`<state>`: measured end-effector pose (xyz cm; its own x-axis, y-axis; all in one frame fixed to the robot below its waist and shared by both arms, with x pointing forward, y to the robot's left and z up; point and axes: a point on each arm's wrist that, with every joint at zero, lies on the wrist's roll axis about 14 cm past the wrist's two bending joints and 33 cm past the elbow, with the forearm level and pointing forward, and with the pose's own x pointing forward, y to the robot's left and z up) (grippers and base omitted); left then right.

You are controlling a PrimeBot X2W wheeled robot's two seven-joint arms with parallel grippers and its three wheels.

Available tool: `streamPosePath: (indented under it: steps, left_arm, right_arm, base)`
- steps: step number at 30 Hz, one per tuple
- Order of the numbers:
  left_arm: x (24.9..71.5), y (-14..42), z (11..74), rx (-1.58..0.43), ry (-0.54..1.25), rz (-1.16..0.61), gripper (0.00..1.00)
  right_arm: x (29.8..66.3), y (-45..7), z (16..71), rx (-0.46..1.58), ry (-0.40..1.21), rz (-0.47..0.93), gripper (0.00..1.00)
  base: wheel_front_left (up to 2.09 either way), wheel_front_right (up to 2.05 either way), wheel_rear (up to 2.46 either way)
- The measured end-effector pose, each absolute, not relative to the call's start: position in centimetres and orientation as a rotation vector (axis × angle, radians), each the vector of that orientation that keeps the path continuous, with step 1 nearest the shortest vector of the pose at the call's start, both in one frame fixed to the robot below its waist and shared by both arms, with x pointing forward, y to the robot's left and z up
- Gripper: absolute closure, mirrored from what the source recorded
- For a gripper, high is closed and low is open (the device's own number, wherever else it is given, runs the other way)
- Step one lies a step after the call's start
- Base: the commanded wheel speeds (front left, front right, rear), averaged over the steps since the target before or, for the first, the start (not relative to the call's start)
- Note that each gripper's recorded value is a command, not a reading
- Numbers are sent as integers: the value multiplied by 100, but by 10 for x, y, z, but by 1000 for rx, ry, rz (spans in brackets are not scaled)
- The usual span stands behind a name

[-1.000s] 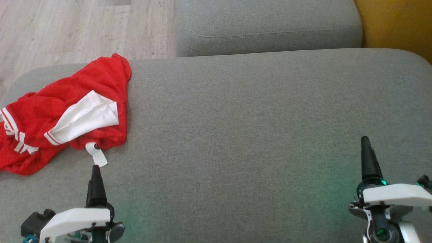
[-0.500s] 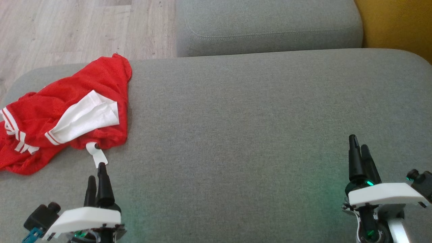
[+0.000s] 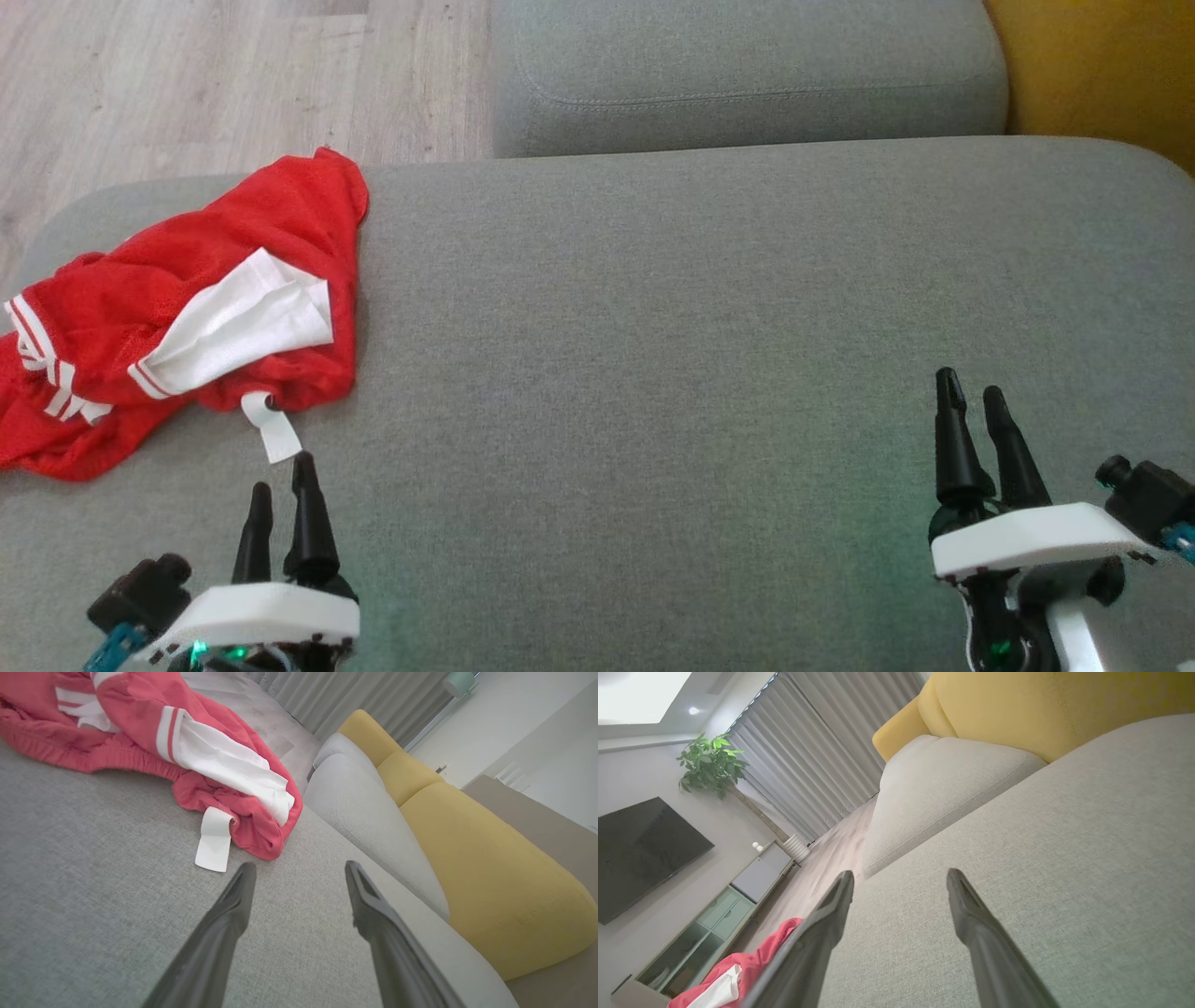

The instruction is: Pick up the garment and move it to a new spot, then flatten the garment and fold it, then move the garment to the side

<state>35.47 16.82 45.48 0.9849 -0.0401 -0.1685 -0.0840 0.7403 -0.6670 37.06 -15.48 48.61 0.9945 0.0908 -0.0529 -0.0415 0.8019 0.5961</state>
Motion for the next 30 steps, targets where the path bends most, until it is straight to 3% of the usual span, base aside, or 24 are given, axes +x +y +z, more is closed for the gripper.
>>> streamPosePath:
  steps: [30]
  left_arm:
    - [349, 159, 454, -340, 150, -66, 0]
  right_arm:
    - [369, -137, 497, 276, 11, 160, 0]
  base:
    - [0, 0, 0]
